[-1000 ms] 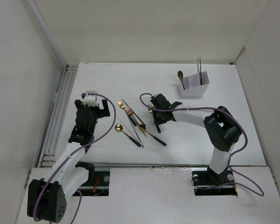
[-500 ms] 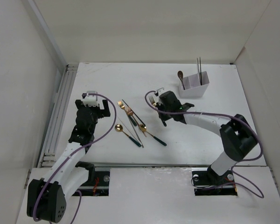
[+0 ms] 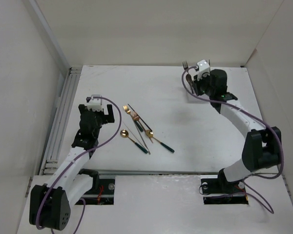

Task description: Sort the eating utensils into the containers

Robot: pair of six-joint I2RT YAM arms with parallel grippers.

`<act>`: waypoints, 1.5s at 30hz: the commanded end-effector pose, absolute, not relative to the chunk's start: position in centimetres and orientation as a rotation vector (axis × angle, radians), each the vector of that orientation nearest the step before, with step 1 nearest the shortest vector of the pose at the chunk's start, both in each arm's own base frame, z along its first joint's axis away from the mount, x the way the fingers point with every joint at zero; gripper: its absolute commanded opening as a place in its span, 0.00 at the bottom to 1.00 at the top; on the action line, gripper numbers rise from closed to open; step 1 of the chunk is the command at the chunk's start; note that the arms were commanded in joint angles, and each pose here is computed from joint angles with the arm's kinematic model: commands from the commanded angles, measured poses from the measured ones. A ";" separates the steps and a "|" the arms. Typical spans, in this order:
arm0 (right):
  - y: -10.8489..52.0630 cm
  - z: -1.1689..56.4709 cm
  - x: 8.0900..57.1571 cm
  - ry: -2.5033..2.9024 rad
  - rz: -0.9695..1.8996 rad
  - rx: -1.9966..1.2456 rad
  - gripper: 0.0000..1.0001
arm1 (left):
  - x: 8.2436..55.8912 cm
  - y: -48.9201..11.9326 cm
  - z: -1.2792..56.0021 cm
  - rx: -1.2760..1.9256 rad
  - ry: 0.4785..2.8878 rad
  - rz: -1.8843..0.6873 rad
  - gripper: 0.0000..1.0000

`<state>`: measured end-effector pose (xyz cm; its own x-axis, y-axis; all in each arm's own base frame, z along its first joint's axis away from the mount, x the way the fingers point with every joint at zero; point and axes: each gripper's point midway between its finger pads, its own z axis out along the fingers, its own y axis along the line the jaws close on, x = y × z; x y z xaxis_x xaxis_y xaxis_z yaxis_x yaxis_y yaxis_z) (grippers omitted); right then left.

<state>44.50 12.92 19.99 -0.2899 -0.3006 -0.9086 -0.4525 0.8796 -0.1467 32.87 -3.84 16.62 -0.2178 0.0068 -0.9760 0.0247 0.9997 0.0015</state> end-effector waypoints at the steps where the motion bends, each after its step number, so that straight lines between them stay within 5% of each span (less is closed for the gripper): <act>1: 12.3 25.5 48.5 1.645 0.169 -0.687 0.00 | 33.9 -3.3 19.2 0.015 1.751 -0.001 1.00; 12: 7.2 22.9 54.6 1.639 0.160 -0.663 0.00 | 35.5 -3.1 19.2 0.053 1.814 0.047 1.00; 40: 2.0 16.6 53.9 1.856 0.075 -0.470 0.00 | 36.8 -2.6 19.5 0.052 1.789 0.093 1.00; 45: 1.3 16.5 53.9 1.888 0.049 -0.417 0.40 | 36.6 -2.6 19.9 0.049 1.770 0.090 1.00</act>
